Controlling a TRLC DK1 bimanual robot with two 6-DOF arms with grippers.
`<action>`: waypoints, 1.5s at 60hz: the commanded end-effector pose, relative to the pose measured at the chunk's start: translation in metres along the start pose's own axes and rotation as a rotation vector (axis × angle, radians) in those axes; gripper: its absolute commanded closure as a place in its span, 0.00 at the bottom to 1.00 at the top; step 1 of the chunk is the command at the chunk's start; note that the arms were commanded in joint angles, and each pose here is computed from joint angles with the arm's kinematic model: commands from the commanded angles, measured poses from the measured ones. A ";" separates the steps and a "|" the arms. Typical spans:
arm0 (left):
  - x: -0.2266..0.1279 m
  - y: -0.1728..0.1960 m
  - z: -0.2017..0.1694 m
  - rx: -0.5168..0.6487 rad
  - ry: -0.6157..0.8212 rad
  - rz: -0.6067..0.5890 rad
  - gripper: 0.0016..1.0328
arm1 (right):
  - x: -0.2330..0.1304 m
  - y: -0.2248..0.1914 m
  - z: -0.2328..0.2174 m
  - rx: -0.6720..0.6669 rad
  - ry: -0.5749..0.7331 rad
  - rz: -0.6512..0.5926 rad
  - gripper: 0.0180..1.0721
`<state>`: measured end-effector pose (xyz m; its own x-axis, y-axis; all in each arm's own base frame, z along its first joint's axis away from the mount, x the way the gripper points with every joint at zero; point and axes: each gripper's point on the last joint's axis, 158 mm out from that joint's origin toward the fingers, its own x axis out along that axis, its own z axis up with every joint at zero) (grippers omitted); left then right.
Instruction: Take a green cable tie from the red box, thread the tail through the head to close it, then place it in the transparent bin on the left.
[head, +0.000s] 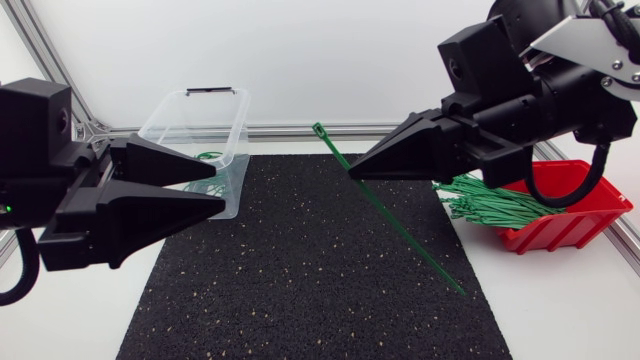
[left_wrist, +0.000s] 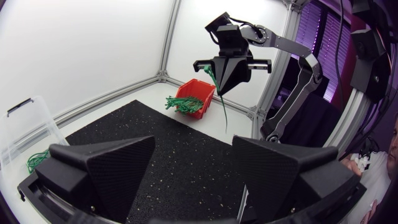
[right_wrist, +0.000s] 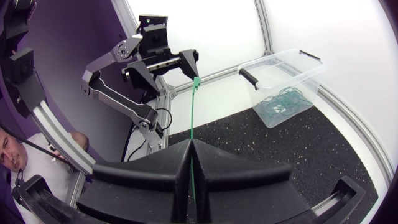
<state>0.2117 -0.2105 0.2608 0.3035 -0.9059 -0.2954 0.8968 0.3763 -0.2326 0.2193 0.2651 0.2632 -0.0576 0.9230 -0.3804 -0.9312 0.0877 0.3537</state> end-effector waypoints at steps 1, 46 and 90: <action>0.003 -0.011 0.010 0.061 -0.021 -0.048 0.11 | 0.001 0.005 0.000 0.019 -0.020 0.016 0.95; 0.067 -0.007 0.035 -0.014 -0.125 -0.299 0.12 | 0.008 -0.003 0.016 0.022 -0.201 0.047 0.95; 0.079 0.010 0.072 -0.091 -0.212 -0.330 0.20 | 0.005 -0.028 0.022 0.127 -0.314 0.049 0.95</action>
<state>0.2653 -0.2896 0.2863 0.0822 -0.9964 -0.0212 0.9236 0.0842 -0.3740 0.2507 0.2733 0.2853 0.0368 0.9963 -0.0773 -0.9109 0.0653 0.4074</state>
